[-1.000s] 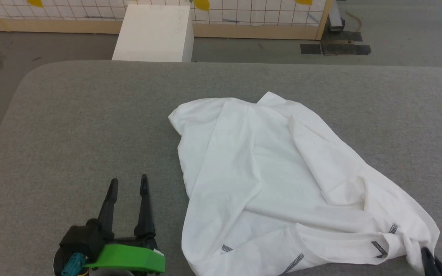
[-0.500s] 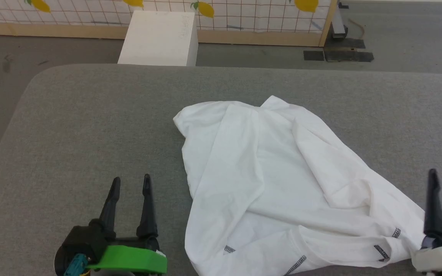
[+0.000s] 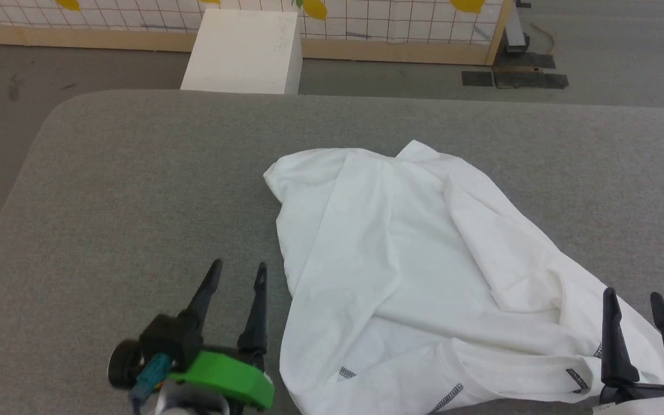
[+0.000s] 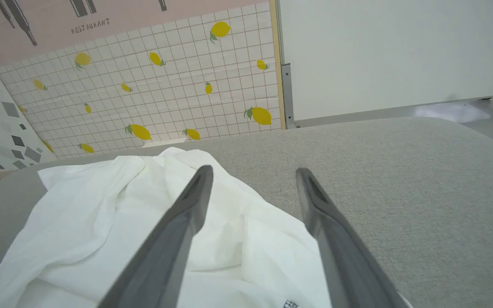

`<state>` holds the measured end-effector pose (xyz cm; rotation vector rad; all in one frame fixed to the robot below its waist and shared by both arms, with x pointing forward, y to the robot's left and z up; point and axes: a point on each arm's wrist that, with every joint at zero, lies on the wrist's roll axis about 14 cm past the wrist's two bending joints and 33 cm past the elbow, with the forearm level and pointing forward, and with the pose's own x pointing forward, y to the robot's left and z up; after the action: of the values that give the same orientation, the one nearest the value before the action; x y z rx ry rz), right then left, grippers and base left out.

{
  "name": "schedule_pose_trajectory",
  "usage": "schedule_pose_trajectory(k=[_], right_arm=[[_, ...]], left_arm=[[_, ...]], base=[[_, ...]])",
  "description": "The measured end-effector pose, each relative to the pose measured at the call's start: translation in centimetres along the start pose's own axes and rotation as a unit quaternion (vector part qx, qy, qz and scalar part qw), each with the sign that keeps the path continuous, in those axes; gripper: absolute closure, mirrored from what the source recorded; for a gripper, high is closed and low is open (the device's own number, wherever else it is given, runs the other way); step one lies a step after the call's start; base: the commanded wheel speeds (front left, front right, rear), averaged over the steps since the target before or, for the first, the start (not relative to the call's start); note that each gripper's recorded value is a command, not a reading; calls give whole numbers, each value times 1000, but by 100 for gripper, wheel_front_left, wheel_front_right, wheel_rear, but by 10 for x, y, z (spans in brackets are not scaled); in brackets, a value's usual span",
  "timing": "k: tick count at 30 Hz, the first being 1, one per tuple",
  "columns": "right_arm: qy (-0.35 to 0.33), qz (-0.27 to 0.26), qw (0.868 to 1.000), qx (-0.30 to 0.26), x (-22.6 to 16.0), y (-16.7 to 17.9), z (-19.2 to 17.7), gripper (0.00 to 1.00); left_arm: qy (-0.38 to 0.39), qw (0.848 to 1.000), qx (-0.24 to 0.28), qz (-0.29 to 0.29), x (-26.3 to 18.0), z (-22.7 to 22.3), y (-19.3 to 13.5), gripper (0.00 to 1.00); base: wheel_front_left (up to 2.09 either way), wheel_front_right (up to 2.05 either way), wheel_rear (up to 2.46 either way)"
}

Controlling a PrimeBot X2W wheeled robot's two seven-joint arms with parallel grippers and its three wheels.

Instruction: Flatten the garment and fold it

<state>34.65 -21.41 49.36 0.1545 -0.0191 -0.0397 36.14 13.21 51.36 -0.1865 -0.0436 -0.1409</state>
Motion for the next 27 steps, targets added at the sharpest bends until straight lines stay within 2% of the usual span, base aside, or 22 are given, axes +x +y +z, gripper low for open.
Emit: schedule_pose_trajectory(k=[8,12,16,22,27], right_arm=[[15,2,1000,0,6,1,-10,0],[22,4,1000,2,9,4,-15,0],[29,0,1000,2,9,1,-19,0],[38,-8,999,1,9,-3,-23,0],[38,-12,999,1,12,-6,-24,0]], left_arm=[[91,990,56,-96,59,-11,-36,0],[186,971,78,-126,68,-46,-48,0],[262,952,82,-137,64,-79,-52,0],[342,926,96,-124,58,-117,-43,0],[370,915,104,-124,58,-133,-41,0]], base=[[0,0,0],[0,0,0],[0,0,0],[0,0,0],[0,0,0]])
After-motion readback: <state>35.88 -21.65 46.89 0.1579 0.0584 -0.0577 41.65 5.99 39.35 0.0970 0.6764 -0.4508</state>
